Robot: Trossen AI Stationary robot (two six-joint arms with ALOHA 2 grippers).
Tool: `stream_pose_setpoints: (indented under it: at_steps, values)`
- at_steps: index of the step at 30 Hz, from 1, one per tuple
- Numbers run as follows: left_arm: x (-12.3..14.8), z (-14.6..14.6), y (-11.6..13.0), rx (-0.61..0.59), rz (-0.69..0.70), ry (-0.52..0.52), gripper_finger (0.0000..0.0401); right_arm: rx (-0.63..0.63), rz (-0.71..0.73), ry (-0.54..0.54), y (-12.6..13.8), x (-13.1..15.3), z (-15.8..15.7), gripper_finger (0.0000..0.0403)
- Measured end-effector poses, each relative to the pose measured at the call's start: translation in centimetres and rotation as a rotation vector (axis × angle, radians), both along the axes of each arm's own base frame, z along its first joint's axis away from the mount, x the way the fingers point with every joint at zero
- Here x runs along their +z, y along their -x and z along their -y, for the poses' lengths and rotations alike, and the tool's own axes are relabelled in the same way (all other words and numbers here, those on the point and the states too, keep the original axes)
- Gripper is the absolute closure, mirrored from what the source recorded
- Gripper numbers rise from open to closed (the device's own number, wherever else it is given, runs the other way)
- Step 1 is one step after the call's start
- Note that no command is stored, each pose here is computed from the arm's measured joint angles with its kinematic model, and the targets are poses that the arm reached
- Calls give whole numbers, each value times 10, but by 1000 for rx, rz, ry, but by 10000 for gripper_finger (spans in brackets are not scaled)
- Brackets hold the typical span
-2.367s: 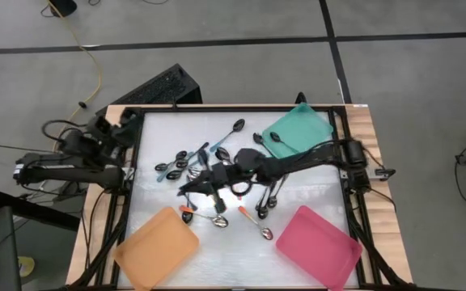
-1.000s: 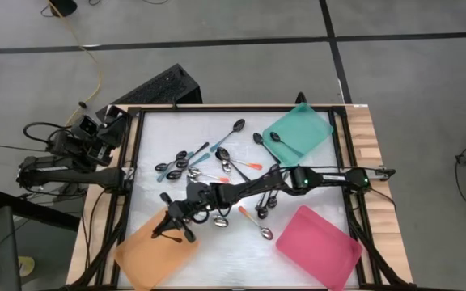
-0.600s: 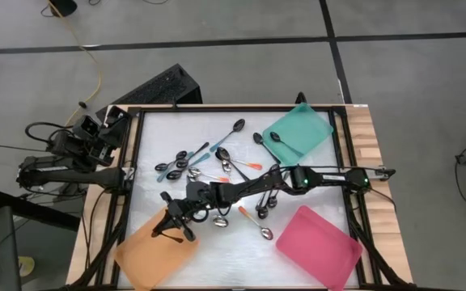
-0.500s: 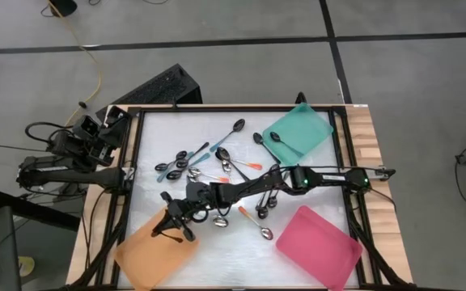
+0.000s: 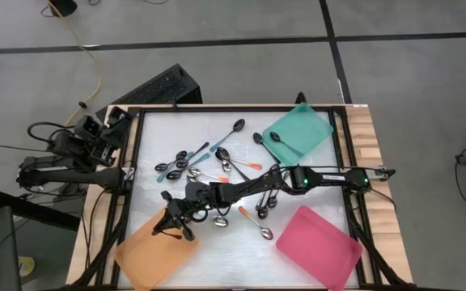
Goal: Sort silverware by color (type)
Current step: Put the black spoon into the orange bin, then put the orange spoon into the red bin
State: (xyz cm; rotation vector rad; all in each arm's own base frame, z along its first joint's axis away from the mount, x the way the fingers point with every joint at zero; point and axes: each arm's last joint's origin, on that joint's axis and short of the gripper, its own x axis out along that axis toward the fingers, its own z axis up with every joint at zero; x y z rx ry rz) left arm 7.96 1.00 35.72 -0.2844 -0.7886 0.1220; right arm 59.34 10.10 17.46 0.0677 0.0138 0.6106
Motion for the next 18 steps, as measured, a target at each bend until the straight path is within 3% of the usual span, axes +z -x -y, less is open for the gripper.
stream_pose_setpoints:
  at_steps: [18]
  values:
    - [0, 0, -1, 0, -7, 0, 363, -50, -27, -3, -1, -2, 4, 294]
